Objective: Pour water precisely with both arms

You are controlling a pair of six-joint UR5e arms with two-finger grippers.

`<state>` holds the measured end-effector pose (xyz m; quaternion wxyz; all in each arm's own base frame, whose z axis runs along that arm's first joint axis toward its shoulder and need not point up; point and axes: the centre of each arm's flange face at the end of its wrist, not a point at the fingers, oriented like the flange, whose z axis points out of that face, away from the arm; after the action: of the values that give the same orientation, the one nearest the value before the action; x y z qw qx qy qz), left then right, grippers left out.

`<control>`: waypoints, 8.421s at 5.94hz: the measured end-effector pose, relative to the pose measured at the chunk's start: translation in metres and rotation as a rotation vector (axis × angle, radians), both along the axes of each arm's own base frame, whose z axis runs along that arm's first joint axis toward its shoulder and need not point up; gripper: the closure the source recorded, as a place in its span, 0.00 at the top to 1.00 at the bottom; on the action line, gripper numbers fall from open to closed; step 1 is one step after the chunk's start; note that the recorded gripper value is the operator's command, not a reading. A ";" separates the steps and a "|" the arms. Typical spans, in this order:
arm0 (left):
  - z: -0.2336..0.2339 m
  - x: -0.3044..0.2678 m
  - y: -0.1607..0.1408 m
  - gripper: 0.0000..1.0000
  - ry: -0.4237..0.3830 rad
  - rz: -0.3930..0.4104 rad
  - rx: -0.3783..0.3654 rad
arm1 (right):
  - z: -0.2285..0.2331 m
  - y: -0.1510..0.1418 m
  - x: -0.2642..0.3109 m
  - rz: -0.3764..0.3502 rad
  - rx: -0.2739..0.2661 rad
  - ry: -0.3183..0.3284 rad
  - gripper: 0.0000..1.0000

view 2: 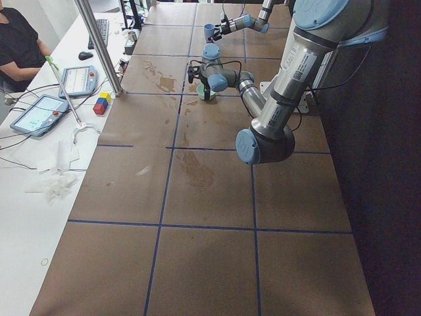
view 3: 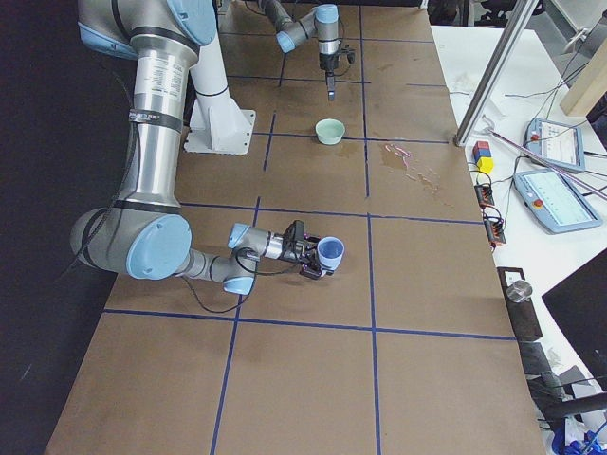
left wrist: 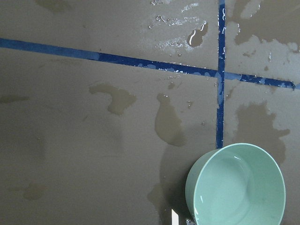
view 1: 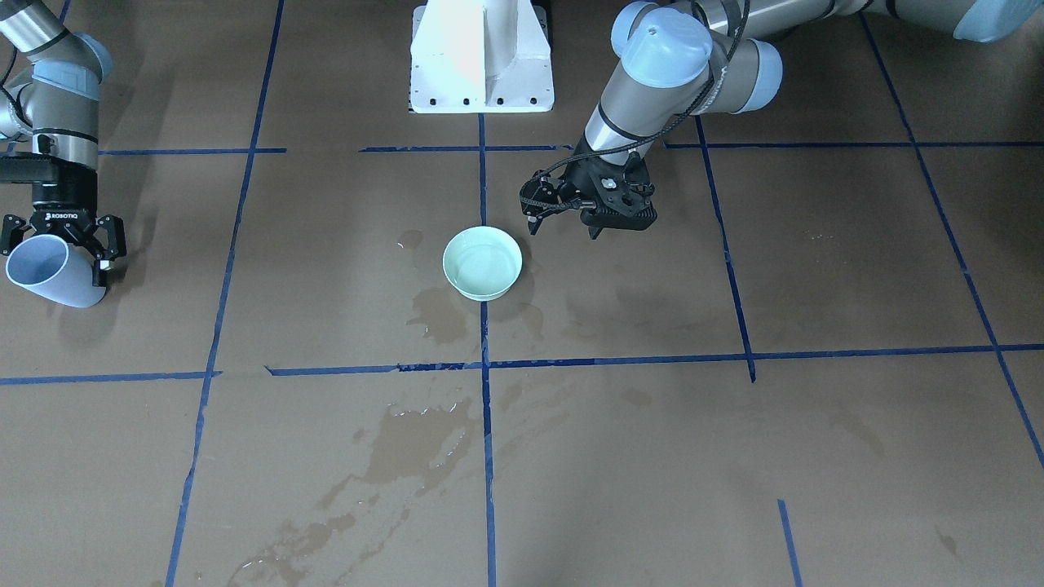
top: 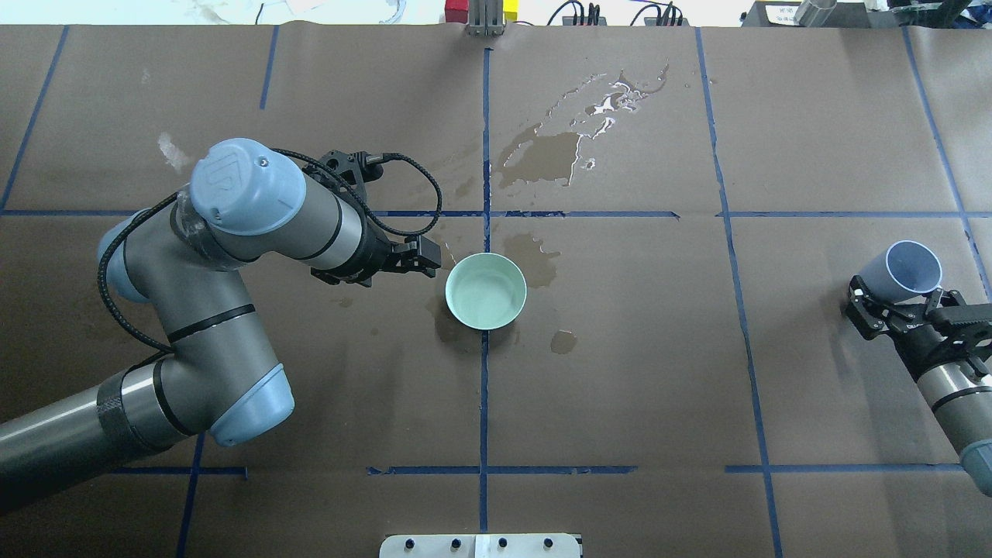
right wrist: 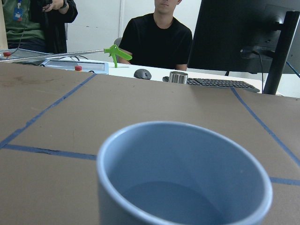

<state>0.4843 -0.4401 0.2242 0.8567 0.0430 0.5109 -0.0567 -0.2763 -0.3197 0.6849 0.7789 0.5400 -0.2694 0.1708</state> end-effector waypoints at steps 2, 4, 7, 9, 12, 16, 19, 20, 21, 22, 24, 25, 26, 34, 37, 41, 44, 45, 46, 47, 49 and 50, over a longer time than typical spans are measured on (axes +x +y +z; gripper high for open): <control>0.000 0.000 0.000 1.00 0.000 0.000 0.000 | -0.014 -0.010 -0.014 0.007 0.017 -0.017 0.99; 0.001 0.000 0.000 1.00 -0.001 0.000 -0.001 | -0.018 -0.014 -0.016 0.011 0.027 -0.006 0.96; 0.001 0.000 0.000 1.00 -0.002 0.000 -0.002 | -0.016 -0.014 -0.009 0.015 0.030 0.001 0.55; 0.000 0.000 0.000 1.00 0.000 -0.003 -0.006 | -0.016 -0.015 -0.002 0.015 0.053 0.029 0.31; -0.002 -0.002 0.001 1.00 0.007 -0.012 -0.017 | -0.039 -0.025 0.011 0.023 0.120 0.085 0.23; -0.003 -0.003 0.000 1.00 0.009 -0.013 -0.018 | -0.163 -0.053 -0.058 0.017 0.206 -0.026 0.19; -0.010 -0.012 -0.003 1.00 0.023 -0.025 -0.008 | -0.252 -0.051 -0.116 -0.021 0.226 -0.077 0.19; -0.012 -0.016 -0.004 1.00 0.028 -0.030 -0.004 | -0.288 -0.045 -0.155 -0.048 0.225 -0.077 0.19; -0.010 -0.020 -0.004 1.00 0.027 -0.034 -0.004 | -0.323 -0.038 -0.190 -0.062 0.218 -0.052 0.17; -0.007 -0.026 -0.004 1.00 0.027 -0.038 -0.004 | -0.348 -0.028 -0.217 -0.064 0.207 -0.002 0.14; -0.004 -0.039 -0.004 1.00 0.030 -0.050 0.000 | -0.376 -0.011 -0.244 -0.083 0.215 0.110 0.06; 0.001 -0.047 -0.004 1.00 0.027 -0.054 0.001 | -0.382 -0.007 -0.255 -0.100 0.212 0.164 0.06; 0.008 -0.057 -0.002 1.00 0.022 -0.058 -0.002 | -0.387 -0.005 -0.265 -0.119 0.207 0.245 0.06; 0.022 -0.078 0.007 1.00 0.014 -0.066 -0.008 | -0.396 0.010 -0.303 -0.247 0.252 0.795 0.04; 0.023 -0.077 0.007 1.00 0.013 -0.066 -0.009 | -0.399 0.011 -0.308 -0.281 0.268 0.925 0.04; 0.023 -0.077 0.006 1.00 0.012 -0.068 -0.010 | -0.401 0.010 -0.310 -0.303 0.278 1.011 0.04; 0.023 -0.077 0.007 1.00 0.012 -0.068 -0.010 | -0.398 0.009 -0.310 -0.311 0.287 1.104 0.04; 0.023 -0.077 0.007 1.00 0.012 -0.068 -0.010 | -0.399 0.009 -0.310 -0.313 0.289 1.125 0.04; 0.023 -0.077 0.006 1.00 0.012 -0.069 -0.011 | -0.401 0.009 -0.308 -0.306 0.287 1.109 0.04; 0.023 -0.077 0.006 1.00 0.013 -0.070 -0.012 | -0.402 0.009 -0.308 -0.284 0.272 1.029 0.05; 0.022 -0.078 0.007 1.00 0.014 -0.073 -0.013 | -0.404 0.010 -0.304 -0.212 0.227 0.722 0.05; 0.021 -0.079 0.007 1.00 0.015 -0.073 -0.013 | -0.404 0.010 -0.299 -0.176 0.217 0.551 0.05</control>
<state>0.4058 -0.4330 0.2451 0.8504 0.0557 0.5151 -0.0918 -0.5750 -0.3097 0.2810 0.7721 0.6207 -0.1105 -0.0799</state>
